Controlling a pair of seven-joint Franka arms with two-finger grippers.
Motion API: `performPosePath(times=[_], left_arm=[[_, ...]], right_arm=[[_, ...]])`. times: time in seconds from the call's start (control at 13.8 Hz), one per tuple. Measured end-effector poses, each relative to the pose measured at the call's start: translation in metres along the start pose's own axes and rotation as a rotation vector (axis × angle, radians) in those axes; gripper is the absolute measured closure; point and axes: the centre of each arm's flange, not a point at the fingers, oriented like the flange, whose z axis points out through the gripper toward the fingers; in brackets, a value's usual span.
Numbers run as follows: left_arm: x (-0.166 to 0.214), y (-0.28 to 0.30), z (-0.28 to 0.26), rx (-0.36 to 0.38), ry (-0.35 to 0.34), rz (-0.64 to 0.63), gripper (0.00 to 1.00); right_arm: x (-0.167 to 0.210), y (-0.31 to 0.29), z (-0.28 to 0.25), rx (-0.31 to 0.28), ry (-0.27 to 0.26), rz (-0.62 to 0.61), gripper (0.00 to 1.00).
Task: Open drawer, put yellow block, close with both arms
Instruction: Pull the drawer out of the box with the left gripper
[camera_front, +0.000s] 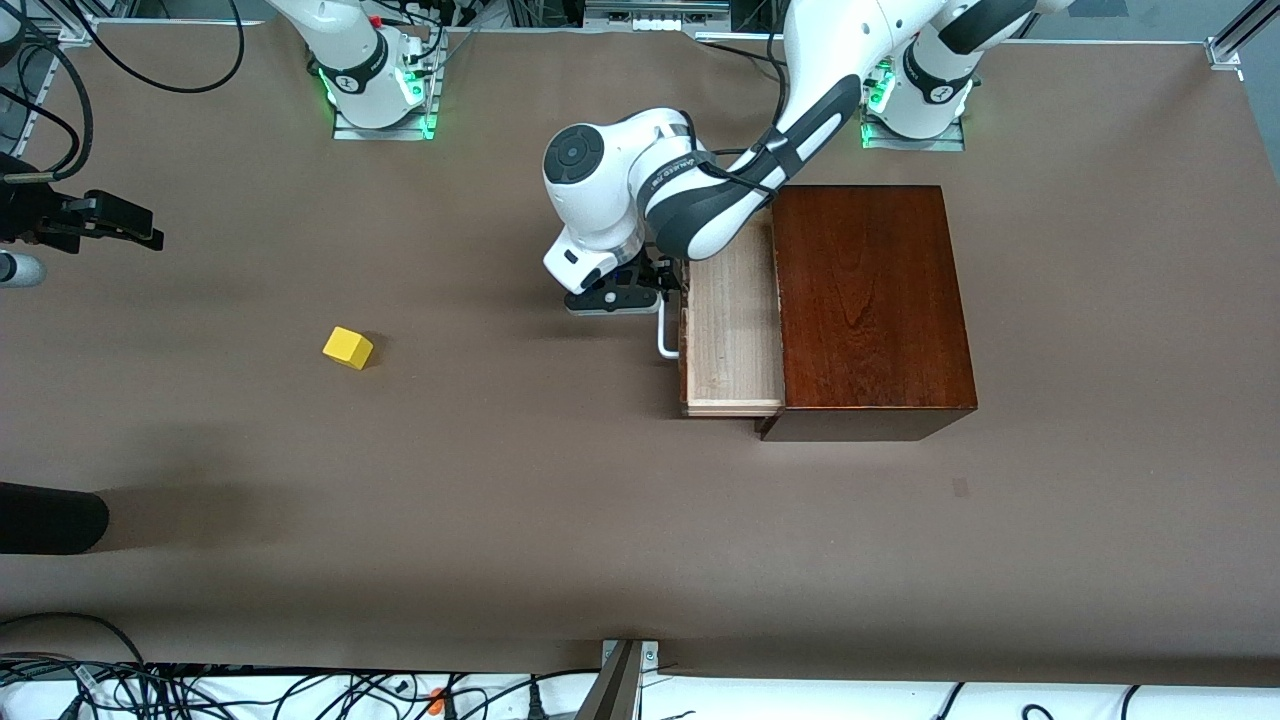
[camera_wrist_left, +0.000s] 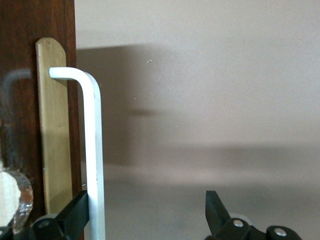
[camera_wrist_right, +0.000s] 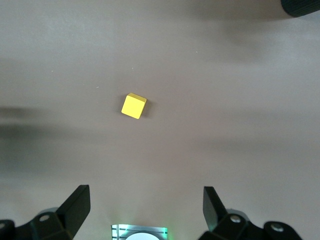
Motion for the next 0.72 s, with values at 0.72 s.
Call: performPosePath(times=[0.72], left_arm=[[0.0,0.016,0.002,0.001,-0.001,-0.014,0.0]], right_arm=[[0.0,-0.004,0.001,0.022,-0.006,-0.008,0.0]])
